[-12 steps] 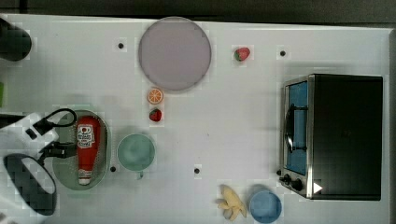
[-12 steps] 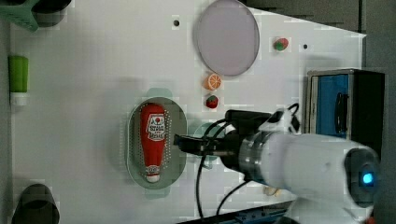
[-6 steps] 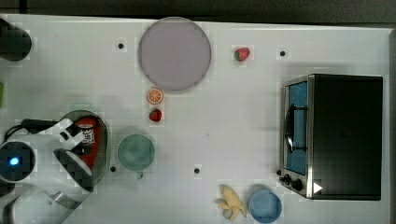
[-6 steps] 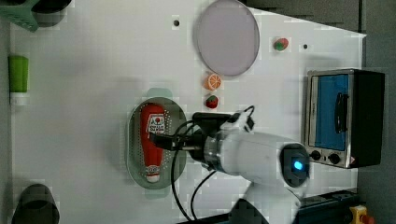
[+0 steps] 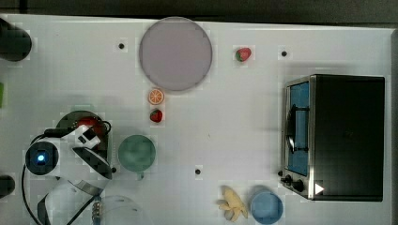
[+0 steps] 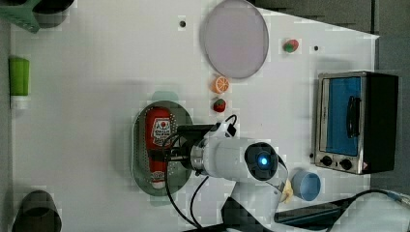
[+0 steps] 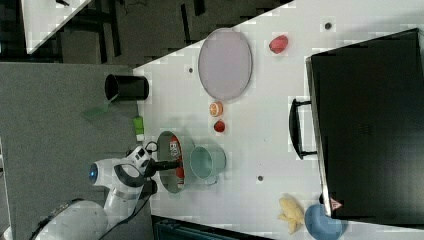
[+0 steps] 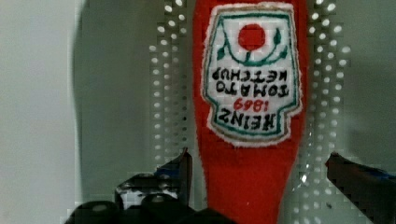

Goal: Pick ketchup from strainer and place it on the table

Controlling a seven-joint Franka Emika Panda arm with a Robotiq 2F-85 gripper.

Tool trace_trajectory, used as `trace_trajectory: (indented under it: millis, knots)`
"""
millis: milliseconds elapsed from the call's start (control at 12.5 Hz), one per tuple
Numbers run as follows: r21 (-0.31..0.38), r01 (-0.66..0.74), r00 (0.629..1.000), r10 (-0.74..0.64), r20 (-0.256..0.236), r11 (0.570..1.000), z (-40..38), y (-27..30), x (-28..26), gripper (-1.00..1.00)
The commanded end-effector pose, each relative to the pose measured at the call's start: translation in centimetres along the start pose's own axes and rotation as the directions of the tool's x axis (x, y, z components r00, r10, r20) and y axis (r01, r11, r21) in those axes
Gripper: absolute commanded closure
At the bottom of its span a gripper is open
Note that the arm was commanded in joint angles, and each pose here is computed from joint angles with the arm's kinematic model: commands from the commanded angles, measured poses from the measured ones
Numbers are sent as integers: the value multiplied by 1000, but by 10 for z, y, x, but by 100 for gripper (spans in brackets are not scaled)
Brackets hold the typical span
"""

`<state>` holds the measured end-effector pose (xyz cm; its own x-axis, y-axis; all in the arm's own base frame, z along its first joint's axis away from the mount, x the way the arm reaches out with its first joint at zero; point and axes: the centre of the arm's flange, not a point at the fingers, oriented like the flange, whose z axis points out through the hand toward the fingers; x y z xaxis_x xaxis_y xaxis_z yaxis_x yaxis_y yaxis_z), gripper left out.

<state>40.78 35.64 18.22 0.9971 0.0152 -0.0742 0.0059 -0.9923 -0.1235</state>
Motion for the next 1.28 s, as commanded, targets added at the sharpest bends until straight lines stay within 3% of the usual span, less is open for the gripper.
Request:
trace_trajectory:
  millis: [80,400,480,720,1040,1280]
  knots:
    - [33,-71,994,73,-77,997,-16,-7,34,-100]
    - [32,-117,992,118,-39,993,12,-15,35,-100]
    - [25,-108,993,109,-42,994,16,-16,35,-91]
    - [19,-100,993,101,-52,995,16,-18,35,-20]
    - [25,-76,991,78,-112,997,-29,-36,31,-19]
    - [-26,-139,983,134,-129,990,-84,-41,30,-19]
